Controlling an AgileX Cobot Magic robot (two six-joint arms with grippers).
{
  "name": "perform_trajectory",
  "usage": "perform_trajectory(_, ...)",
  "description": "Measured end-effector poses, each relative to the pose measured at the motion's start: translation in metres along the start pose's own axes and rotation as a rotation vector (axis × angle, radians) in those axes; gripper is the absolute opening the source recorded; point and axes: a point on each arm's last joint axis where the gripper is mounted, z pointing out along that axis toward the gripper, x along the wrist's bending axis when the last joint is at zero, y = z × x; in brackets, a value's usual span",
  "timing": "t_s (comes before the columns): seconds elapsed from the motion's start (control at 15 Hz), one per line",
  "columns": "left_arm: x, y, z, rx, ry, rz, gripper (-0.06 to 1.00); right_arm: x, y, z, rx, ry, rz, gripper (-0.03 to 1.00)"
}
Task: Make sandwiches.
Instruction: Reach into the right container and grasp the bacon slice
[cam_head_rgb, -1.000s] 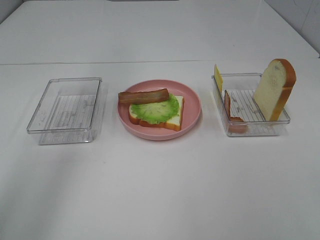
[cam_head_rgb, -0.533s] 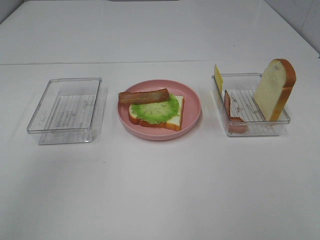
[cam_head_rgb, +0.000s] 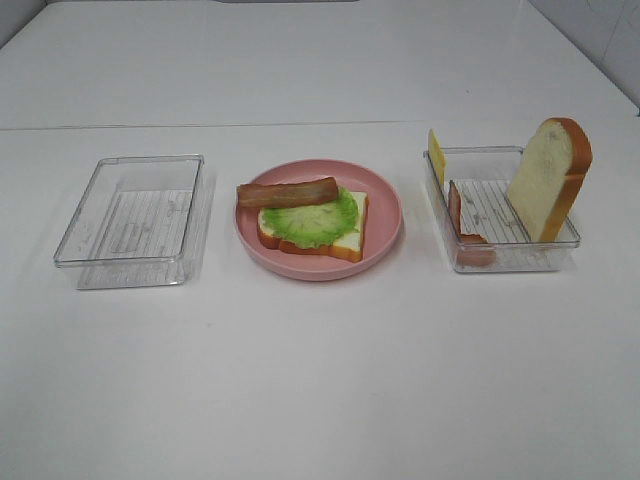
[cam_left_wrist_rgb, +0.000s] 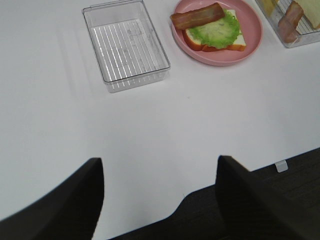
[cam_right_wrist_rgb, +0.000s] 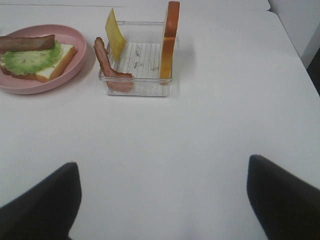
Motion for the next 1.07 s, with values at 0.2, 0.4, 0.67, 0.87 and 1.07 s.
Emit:
perform_trajectory(0.2,0.003,-0.047,-0.014,-0.086,-0.008,0.012,0.62,0.000,0.000,0.000,0.000,0.000,0.000,0.85)
perform_trajectory(0.4,0.005,-0.083,-0.021,-0.176,-0.010,0.041,0.62,0.000,0.000,0.000,0.000,0.000,0.000,0.85)
perform_trajectory(0.67,0.013,-0.116,-0.022,-0.266,0.041,0.068,0.62,0.000,0.000,0.000,0.000,0.000,0.000,0.85)
perform_trajectory(0.87,0.017,-0.122,-0.012,-0.236,0.063,0.071,0.62,0.000,0.000,0.000,0.000,0.000,0.000,0.85)
perform_trajectory(1.07,0.021,-0.127,0.009,-0.197,0.081,0.072,0.62,0.000,0.000,0.000,0.000,0.001,0.000,0.85)
